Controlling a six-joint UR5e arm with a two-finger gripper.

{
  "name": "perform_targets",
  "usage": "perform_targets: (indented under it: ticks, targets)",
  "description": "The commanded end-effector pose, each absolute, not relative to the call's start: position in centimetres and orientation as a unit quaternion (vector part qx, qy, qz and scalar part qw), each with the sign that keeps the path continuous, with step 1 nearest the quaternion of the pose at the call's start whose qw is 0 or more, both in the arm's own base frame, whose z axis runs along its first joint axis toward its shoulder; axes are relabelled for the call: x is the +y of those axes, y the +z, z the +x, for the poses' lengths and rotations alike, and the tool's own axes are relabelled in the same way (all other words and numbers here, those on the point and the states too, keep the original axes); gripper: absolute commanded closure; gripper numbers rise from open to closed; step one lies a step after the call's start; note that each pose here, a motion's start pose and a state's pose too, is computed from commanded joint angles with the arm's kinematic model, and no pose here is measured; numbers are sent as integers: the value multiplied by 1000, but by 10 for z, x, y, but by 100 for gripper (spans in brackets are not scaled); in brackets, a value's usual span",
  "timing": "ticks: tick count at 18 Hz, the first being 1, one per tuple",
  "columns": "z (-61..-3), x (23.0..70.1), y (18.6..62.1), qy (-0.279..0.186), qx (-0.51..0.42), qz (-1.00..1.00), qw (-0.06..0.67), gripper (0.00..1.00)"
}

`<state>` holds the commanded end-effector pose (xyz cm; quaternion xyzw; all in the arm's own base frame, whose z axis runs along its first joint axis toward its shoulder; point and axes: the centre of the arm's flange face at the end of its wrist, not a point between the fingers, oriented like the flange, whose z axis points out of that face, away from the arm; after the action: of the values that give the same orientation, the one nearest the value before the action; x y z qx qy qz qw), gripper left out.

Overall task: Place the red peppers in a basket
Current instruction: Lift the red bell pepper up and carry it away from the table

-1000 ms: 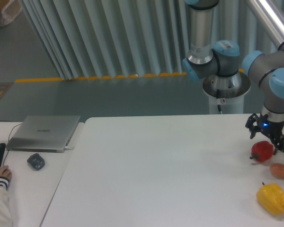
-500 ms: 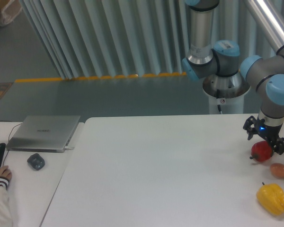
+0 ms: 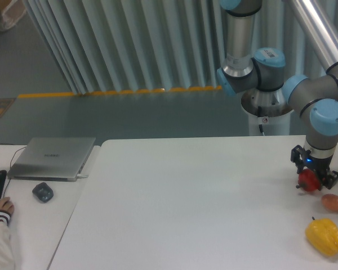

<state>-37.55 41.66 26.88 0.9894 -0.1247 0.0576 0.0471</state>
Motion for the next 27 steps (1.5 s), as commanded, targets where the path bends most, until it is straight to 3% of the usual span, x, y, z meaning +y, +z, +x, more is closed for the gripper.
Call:
perform_targets:
  ticks: [1,8,12,15,20,27]
  targets:
    - [-375,417,272,55,-125,990,46,54]
    - [-376,408,344,39,-119,991,36,54]
    - [-419,388,400,23,-147,989,22,54]
    - [-454,365,414,8,-155,988,13,54]
    - [-544,308,401,-7,-189,982,7,51]
    - [-622,251,342,-46,-225,973,8,51]
